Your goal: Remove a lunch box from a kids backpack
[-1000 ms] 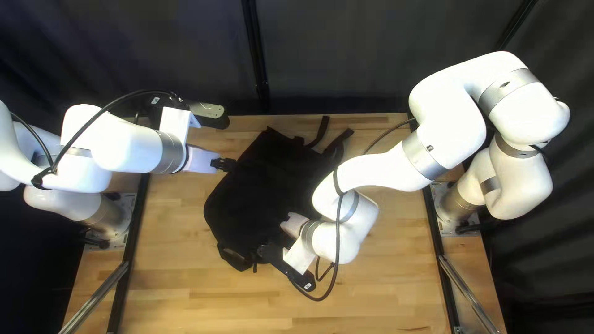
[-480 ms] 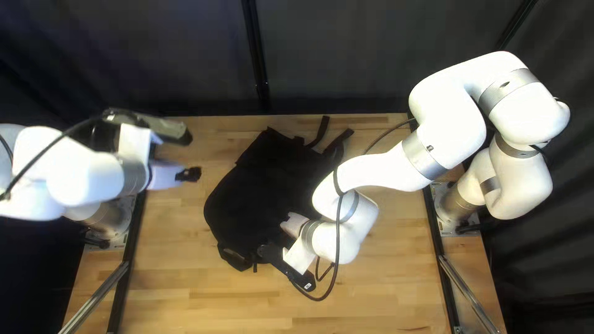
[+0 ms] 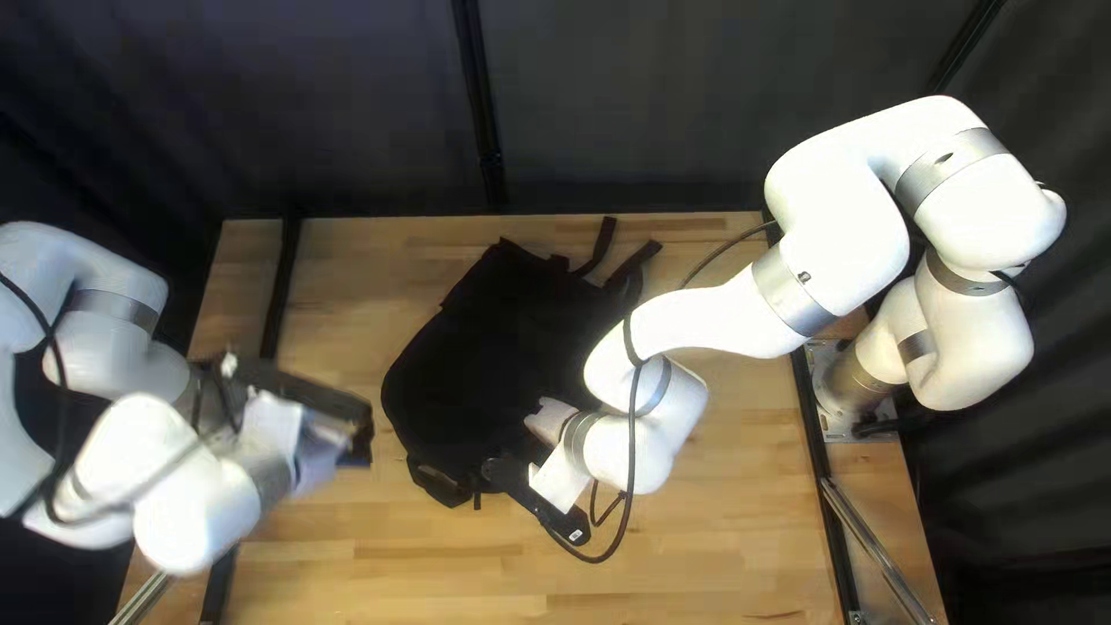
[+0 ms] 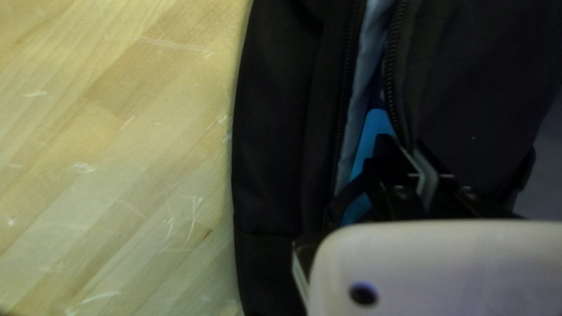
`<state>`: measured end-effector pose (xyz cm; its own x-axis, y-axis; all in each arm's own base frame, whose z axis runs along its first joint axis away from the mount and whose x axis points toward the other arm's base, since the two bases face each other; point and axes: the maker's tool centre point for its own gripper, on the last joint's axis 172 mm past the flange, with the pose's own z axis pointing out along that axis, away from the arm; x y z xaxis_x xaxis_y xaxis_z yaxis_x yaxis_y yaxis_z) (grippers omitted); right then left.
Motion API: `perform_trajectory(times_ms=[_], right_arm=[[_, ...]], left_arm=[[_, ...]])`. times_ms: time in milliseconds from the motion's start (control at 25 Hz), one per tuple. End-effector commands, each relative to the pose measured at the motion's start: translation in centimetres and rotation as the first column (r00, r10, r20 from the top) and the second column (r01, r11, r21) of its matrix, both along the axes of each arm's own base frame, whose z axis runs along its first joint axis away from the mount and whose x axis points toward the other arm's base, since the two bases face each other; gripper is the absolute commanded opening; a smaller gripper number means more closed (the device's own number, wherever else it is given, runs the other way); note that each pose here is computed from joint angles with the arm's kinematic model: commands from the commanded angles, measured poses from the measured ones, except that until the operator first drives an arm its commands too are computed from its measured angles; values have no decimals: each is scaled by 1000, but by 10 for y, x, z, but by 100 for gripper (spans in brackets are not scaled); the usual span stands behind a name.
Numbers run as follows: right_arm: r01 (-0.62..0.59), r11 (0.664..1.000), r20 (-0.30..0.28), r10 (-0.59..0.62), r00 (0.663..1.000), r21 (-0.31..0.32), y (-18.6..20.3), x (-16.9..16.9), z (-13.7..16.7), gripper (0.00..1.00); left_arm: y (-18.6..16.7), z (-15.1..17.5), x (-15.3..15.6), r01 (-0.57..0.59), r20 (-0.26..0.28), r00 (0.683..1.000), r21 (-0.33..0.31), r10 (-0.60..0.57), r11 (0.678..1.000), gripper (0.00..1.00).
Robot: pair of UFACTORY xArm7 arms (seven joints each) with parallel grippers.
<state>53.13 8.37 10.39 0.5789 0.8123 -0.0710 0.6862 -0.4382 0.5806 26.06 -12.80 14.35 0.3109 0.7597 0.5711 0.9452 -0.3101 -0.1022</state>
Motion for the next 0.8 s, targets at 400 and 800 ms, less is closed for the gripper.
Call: perform_trajectory(times_ms=[400,800], right_arm=[[0,1000,0,0,1000,0,0,0,0,0],[0,1000,0,0,1000,0,0,0,0,0]], left_arm=[[-31,-13,41,11,35,999,89,-14,996,100],[-98,-60,52,36,107,993,178,-56,983,100]])
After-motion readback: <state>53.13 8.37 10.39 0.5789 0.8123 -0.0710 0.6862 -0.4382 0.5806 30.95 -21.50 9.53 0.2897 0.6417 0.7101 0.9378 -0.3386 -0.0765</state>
